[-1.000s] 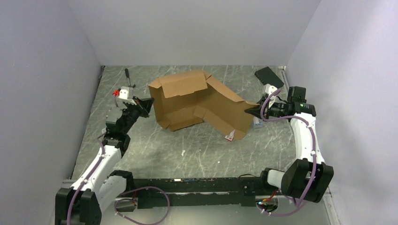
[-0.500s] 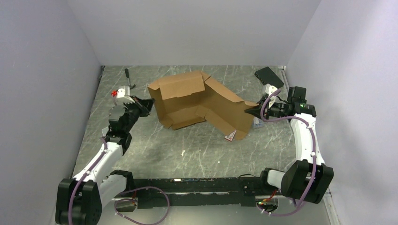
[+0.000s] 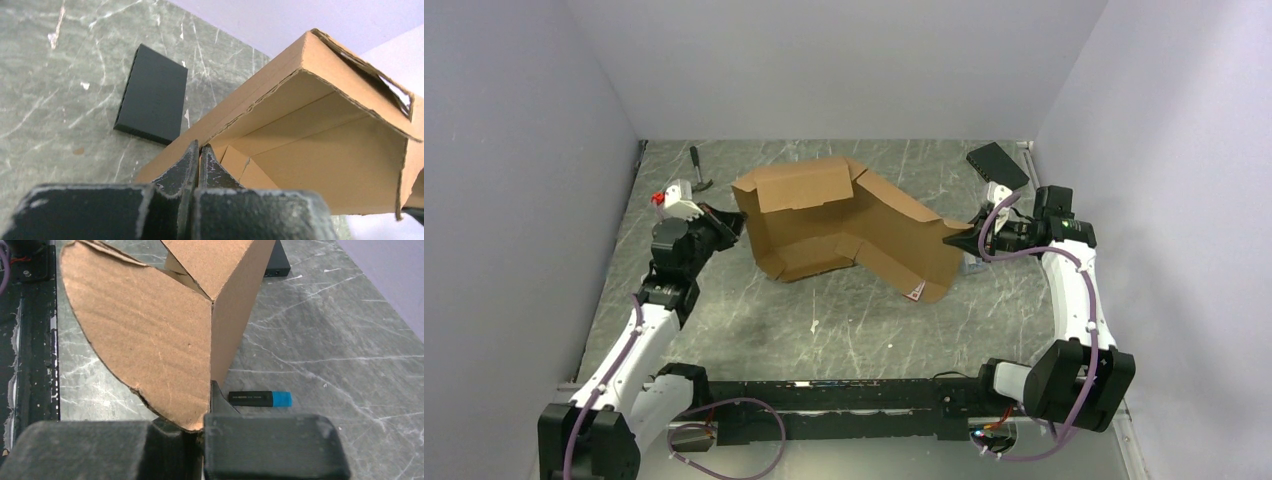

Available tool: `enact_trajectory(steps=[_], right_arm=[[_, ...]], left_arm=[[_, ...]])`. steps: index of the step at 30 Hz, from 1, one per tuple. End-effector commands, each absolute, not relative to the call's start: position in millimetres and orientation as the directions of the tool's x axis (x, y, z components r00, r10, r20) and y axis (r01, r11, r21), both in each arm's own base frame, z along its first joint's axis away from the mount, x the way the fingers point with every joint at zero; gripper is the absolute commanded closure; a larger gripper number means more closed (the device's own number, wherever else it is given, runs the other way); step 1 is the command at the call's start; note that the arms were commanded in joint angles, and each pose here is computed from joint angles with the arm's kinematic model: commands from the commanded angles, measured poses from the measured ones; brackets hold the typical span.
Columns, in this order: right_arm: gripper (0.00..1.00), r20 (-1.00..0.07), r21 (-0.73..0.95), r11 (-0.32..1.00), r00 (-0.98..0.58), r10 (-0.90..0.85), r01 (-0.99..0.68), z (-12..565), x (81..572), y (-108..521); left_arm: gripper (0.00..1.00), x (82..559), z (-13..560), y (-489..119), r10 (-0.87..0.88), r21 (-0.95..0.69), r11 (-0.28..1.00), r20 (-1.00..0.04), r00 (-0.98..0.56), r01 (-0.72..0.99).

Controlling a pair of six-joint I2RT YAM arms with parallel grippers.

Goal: Fold the paper box

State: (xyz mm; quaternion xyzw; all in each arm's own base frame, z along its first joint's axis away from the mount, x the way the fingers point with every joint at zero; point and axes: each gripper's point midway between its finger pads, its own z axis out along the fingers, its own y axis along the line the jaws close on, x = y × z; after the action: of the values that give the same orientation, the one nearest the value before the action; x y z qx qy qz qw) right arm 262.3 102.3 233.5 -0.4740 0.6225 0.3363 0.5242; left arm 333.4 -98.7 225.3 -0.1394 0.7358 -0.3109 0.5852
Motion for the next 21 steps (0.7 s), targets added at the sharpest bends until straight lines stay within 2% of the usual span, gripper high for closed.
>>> enact_trajectory(steps=[1, 7, 11, 12, 14, 18, 21], right_arm=[[1.00, -0.969, -0.151, 0.291, 0.083, -0.234, -0.945, 248, 266, 105], [1.00, -0.970, -0.149, 0.286, 0.083, -0.230, -0.947, 248, 265, 107], [1.00, -0.969, -0.149, 0.285, 0.083, -0.231, -0.947, 248, 265, 107], [1.00, -0.969, -0.149, 0.286, 0.082, -0.232, -0.947, 248, 265, 107], [1.00, -0.969, -0.149, 0.285, 0.083, -0.233, -0.947, 247, 265, 107], [1.00, -0.968, -0.147, 0.288, 0.078, -0.239, -0.946, 246, 266, 107], [1.00, -0.967, -0.145, 0.295, 0.072, -0.245, -0.945, 244, 268, 106]], left_arm=[[1.00, 337, 238, -96, -0.679, -0.722, 0.690, -0.670, -0.300, 0.048], [1.00, 337, 250, -110, -0.642, -0.706, 0.690, -0.699, -0.315, 0.161], [1.00, 328, 265, -125, -0.536, -0.611, 0.717, -0.791, -0.295, 0.336], [0.97, 327, 266, -126, -0.507, -0.586, 0.729, -0.809, -0.297, 0.354], [0.89, 326, 256, -126, -0.467, -0.562, 0.753, -0.823, -0.325, 0.343], [0.87, 324, 232, -130, -0.465, -0.591, 0.738, -0.795, -0.391, 0.325], [0.81, 324, 214, -131, -0.484, -0.623, 0.728, -0.763, -0.429, 0.286]])
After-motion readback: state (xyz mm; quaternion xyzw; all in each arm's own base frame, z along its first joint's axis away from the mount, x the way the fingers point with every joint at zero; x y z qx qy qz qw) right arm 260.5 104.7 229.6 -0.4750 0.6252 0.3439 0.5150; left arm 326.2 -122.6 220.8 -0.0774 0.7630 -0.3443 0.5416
